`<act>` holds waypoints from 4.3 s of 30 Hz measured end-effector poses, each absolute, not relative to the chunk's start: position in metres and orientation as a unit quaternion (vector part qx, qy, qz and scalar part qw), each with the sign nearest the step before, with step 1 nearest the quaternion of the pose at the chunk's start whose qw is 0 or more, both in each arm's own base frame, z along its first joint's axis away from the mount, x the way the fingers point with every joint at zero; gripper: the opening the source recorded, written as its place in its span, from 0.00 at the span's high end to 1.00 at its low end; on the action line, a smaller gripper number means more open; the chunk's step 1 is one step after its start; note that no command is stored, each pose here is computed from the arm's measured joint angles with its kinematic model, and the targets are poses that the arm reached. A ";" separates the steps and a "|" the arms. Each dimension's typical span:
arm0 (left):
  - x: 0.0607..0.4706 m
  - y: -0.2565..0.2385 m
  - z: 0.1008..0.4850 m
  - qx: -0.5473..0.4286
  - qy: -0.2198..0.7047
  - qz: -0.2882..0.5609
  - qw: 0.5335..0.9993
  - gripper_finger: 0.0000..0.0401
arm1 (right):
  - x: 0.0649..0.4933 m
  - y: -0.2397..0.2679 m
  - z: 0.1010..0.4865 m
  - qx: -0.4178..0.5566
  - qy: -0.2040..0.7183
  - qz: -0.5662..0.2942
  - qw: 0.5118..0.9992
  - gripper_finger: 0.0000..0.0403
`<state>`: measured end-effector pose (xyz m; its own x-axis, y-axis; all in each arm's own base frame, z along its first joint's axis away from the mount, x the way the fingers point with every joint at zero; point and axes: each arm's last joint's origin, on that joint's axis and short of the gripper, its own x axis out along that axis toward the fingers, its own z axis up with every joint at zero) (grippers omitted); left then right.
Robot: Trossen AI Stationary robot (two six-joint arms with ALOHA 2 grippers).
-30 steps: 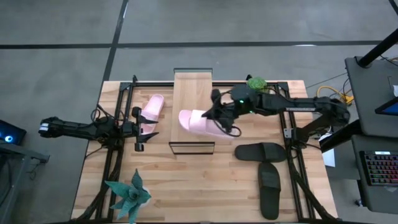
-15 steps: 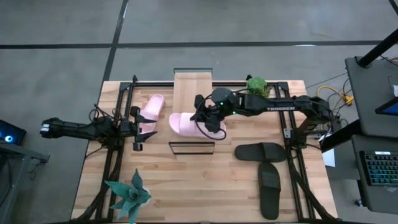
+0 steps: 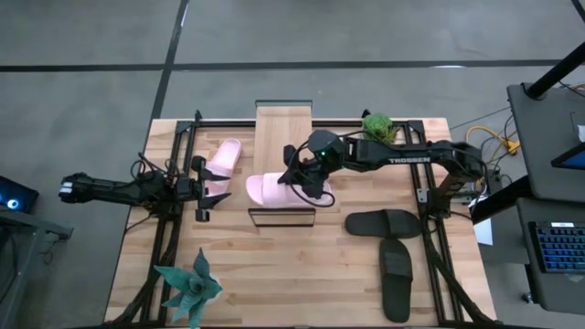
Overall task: Pick and place slides into the shelf
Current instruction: Put the right pink slipper on the shelf, then put the pink slipper on the shelf
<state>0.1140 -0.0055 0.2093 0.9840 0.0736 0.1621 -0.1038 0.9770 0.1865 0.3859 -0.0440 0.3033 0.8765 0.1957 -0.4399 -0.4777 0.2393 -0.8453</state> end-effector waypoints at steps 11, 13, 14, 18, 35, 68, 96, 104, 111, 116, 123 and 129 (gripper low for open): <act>0.114 -0.006 0.209 0.098 -0.077 0.045 0.991 0.52 | 0.391 -0.050 0.297 -0.578 0.117 0.213 0.779 0.98; 0.114 -0.006 0.209 0.098 -0.078 0.045 0.991 0.52 | 0.391 -0.049 0.296 -0.575 0.112 0.221 0.780 0.98; 0.114 -0.006 0.209 0.098 -0.077 0.045 0.991 0.52 | 0.391 -0.049 0.296 -0.574 0.113 0.222 0.780 0.98; 0.114 -0.006 0.209 0.098 -0.078 0.045 0.991 0.52 | 0.395 -0.049 0.290 -0.571 0.117 0.226 0.780 0.98; 0.114 -0.006 0.209 0.098 -0.076 0.045 0.991 0.52 | 0.406 -0.053 0.279 -0.584 0.114 0.217 0.774 0.98; 0.115 -0.006 0.208 0.099 -0.073 0.044 0.991 0.52 | 0.409 -0.041 0.308 -0.456 0.187 0.187 0.850 0.65; 0.115 -0.006 0.208 0.102 -0.073 0.046 0.991 0.52 | 0.380 -0.032 0.363 -0.350 0.172 0.158 0.907 0.64; 0.115 -0.005 0.208 0.101 -0.070 0.059 0.991 0.52 | 0.337 -0.025 0.391 -0.231 0.199 0.140 0.942 0.69; 0.112 0.004 0.216 0.090 -0.028 0.218 0.971 0.52 | 0.313 -0.022 0.393 -0.215 0.196 0.119 0.949 0.69; 0.106 0.007 0.239 0.064 0.040 0.243 0.967 0.52 | 0.302 -0.022 0.391 -0.220 0.195 0.106 0.950 0.69; 0.093 0.008 0.270 0.001 0.127 0.254 0.959 0.52 | 0.298 -0.022 0.381 -0.220 0.202 0.108 0.948 0.69; 0.090 0.009 0.276 -0.054 0.174 0.272 0.945 0.52 | 0.299 -0.022 0.373 -0.218 0.213 0.110 0.946 0.69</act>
